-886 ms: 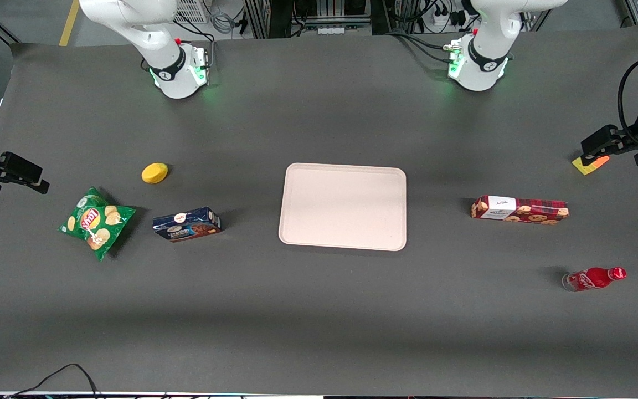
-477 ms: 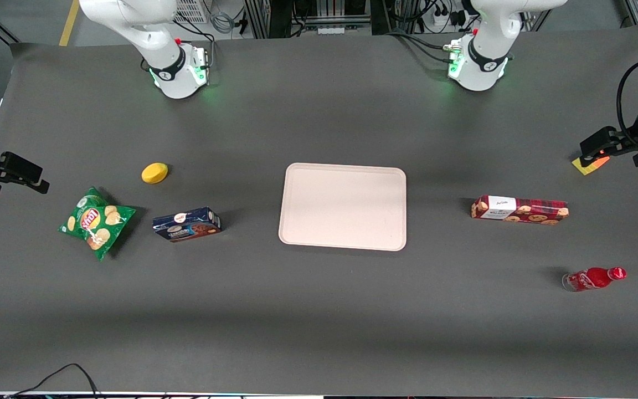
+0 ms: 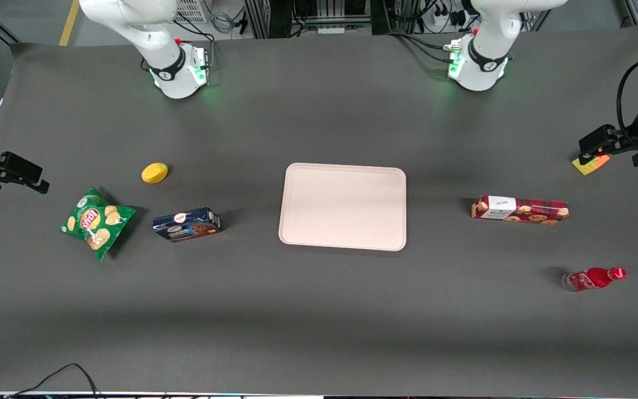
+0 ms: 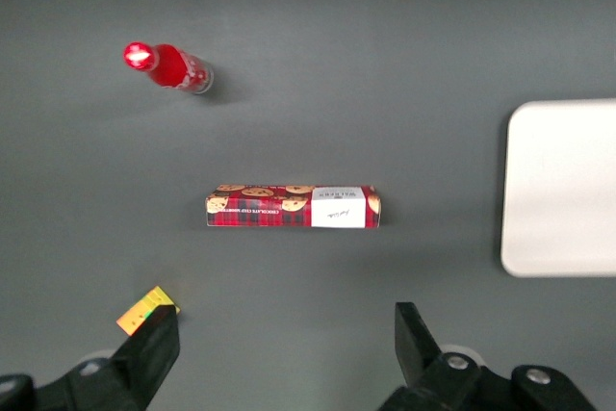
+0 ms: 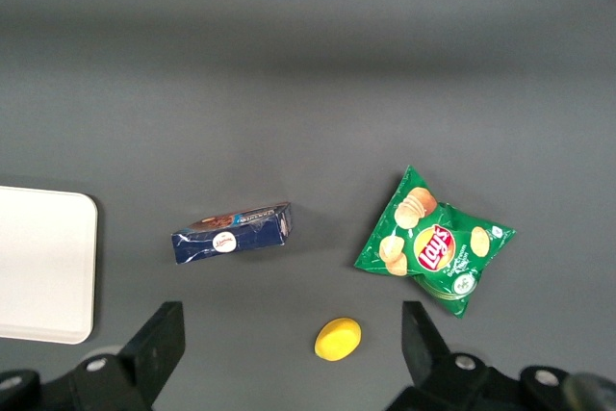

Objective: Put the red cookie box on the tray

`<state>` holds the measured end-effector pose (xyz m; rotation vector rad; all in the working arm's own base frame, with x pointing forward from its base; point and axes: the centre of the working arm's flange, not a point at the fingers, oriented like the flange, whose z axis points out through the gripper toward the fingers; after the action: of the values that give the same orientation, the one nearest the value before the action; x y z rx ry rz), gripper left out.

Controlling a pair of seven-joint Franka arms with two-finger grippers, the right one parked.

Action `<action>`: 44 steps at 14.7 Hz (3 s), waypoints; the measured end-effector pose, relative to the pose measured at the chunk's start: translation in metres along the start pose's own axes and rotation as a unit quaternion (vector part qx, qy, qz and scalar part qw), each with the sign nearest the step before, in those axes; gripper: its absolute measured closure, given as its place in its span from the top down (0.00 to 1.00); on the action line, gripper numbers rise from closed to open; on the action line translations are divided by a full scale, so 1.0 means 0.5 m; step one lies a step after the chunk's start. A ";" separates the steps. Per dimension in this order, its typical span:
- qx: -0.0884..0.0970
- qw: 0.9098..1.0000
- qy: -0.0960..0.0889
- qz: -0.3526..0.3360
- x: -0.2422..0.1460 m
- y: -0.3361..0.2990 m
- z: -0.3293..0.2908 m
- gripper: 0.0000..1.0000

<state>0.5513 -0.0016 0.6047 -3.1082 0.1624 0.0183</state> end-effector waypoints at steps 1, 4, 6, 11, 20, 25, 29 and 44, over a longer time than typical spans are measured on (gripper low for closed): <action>-0.001 1.000 -0.007 0.026 0.004 -0.001 0.012 1.00; -0.007 0.995 -0.030 0.100 0.027 -0.012 0.063 1.00; -0.012 0.988 -0.044 0.147 0.041 -0.023 0.099 1.00; -0.021 0.956 -0.061 0.287 0.086 -0.063 0.210 1.00; -0.017 0.877 -0.045 0.479 0.036 -0.056 0.527 1.00; -0.006 0.856 -0.020 0.517 -0.025 -0.043 0.636 1.00; 0.013 0.843 0.009 0.537 -0.061 -0.030 0.690 1.00; 0.019 0.824 0.022 0.566 -0.104 -0.013 0.757 0.75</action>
<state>0.4962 0.0217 0.2275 -2.4493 1.8819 -0.0296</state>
